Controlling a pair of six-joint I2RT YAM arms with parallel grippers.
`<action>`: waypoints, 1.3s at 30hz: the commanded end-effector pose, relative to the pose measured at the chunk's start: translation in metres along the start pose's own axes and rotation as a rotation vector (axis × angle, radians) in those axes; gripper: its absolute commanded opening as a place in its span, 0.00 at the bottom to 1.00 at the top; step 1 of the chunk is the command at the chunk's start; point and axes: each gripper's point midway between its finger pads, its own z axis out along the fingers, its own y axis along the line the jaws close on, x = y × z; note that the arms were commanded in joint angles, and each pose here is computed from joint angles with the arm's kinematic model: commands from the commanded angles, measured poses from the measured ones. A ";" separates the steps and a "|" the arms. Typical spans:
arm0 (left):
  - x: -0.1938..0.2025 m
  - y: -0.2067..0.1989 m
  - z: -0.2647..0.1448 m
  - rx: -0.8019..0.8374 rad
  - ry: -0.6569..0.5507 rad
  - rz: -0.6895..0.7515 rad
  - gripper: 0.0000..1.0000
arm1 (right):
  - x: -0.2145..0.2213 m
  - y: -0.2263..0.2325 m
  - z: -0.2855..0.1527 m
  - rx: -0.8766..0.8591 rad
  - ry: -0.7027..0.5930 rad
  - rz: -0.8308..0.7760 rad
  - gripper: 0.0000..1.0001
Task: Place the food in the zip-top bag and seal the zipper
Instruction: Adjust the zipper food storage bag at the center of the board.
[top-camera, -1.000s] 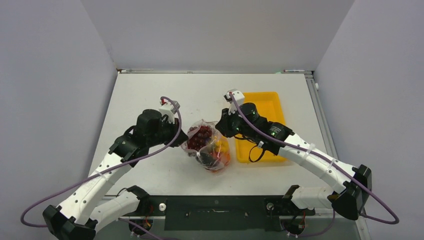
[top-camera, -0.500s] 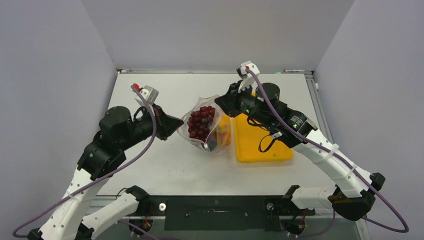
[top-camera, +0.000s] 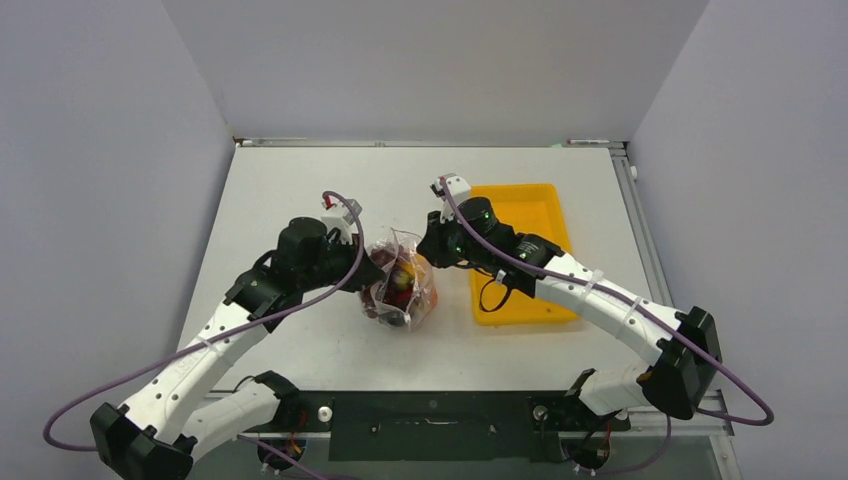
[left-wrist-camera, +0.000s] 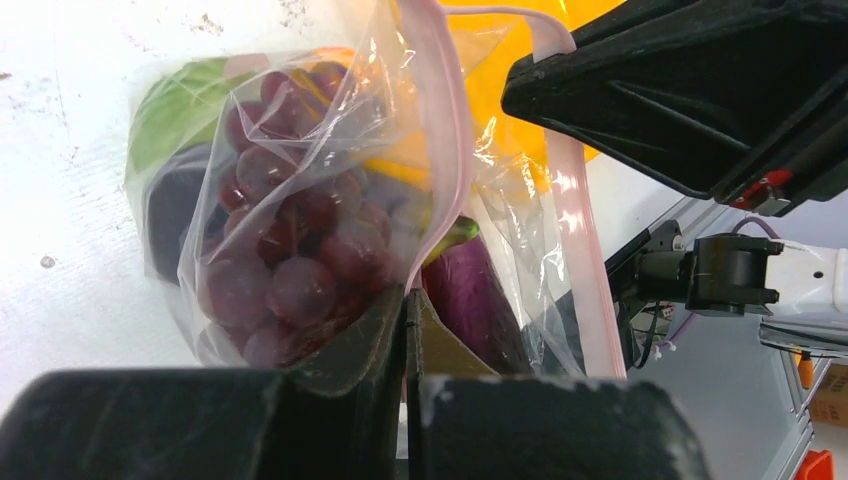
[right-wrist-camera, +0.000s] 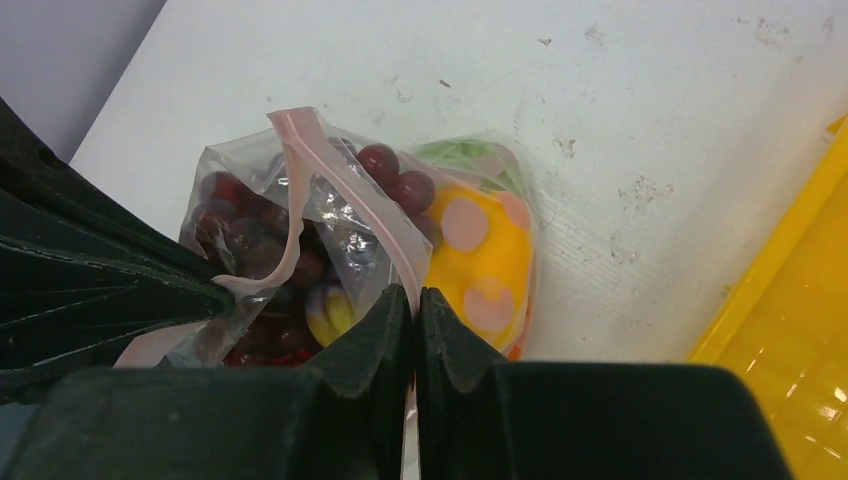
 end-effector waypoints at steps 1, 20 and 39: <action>-0.060 -0.042 -0.034 0.101 -0.196 0.058 0.00 | -0.076 0.032 -0.029 -0.095 -0.207 -0.004 0.05; -0.061 -0.042 -0.056 0.107 -0.290 -0.049 0.00 | -0.095 0.052 -0.022 -0.153 -0.232 -0.069 0.05; -0.059 -0.044 -0.054 0.124 -0.288 -0.074 0.00 | -0.103 0.073 -0.059 -0.220 -0.298 -0.095 0.59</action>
